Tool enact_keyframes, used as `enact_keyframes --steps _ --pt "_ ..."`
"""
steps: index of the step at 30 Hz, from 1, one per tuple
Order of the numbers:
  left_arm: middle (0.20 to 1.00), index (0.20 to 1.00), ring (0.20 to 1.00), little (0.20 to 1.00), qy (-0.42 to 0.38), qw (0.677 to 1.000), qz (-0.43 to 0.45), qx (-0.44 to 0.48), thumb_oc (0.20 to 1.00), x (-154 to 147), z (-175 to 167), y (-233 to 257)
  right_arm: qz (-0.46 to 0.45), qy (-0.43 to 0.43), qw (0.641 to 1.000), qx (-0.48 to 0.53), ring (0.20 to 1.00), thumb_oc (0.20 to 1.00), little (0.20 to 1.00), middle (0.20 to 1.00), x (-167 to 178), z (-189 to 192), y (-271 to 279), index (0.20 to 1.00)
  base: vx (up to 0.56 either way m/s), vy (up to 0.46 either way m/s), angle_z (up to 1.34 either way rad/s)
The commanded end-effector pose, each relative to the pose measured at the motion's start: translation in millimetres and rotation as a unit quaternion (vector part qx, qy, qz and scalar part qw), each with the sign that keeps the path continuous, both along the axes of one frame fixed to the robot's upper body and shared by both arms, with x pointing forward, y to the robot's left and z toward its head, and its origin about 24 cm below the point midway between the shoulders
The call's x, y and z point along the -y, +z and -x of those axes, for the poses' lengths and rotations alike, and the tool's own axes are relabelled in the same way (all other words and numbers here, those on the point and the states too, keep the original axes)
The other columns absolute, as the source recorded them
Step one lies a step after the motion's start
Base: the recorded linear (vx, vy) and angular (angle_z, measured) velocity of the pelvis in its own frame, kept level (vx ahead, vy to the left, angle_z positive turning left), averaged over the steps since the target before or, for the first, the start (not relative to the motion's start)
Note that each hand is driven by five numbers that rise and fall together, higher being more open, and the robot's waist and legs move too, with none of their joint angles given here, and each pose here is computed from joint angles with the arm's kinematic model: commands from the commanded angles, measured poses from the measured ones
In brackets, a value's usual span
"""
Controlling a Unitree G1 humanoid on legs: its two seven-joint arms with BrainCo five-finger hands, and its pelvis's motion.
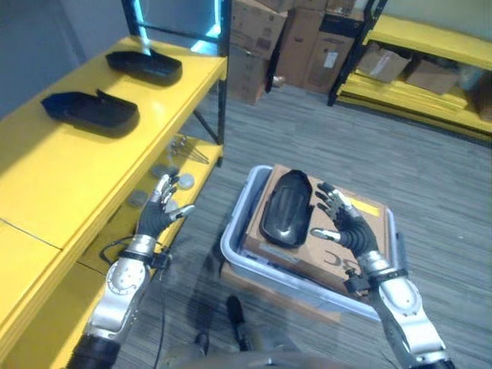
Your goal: Move parts from the plastic box to the shelf.
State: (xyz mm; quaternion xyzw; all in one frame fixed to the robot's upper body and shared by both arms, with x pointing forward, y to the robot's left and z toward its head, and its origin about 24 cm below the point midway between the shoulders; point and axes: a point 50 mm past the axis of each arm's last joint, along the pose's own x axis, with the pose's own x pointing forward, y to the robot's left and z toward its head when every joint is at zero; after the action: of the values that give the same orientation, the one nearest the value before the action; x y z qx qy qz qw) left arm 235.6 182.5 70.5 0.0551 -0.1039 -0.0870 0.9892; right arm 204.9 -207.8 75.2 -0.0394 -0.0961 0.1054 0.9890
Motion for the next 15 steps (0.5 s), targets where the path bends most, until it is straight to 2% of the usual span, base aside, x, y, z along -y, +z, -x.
enact_keyframes --steps 1,4,5,13,15 --pt "1.0 1.0 1.0 1.0 -0.009 0.999 -0.002 0.054 1.0 0 -4 20 -0.007 0.023 0.998 0.052 1.0 1.0 1.0 1.0 -5 -11 20 1.0 -0.26 -0.036 -1.14" --pt "1.0 1.0 1.0 1.0 -0.013 0.998 -0.011 0.063 1.0 0 -8 25 -0.011 0.026 0.998 0.053 1.0 1.0 1.0 1.0 -9 -12 19 1.0 -0.17 -0.044 -1.12" --pt "1.0 1.0 1.0 1.0 -0.033 0.997 0.001 0.063 1.0 11 -16 27 0.001 0.017 0.999 0.044 1.0 1.0 1.0 1.0 -6 -6 14 1.0 -0.15 -0.041 -0.95" --pt "1.0 1.0 1.0 1.0 -0.042 0.997 0.012 0.063 1.0 20 -19 28 0.016 -0.014 0.997 0.071 1.0 1.0 1.0 1.0 -3 -12 23 1.0 -0.07 -0.071 -0.13" --pt "1.0 1.0 1.0 1.0 -0.053 0.997 0.007 0.061 1.0 25 -21 27 0.06 -0.012 0.997 0.048 1.0 1.0 1.0 1.0 -2 -14 15 1.0 -0.06 -0.2 -0.42"
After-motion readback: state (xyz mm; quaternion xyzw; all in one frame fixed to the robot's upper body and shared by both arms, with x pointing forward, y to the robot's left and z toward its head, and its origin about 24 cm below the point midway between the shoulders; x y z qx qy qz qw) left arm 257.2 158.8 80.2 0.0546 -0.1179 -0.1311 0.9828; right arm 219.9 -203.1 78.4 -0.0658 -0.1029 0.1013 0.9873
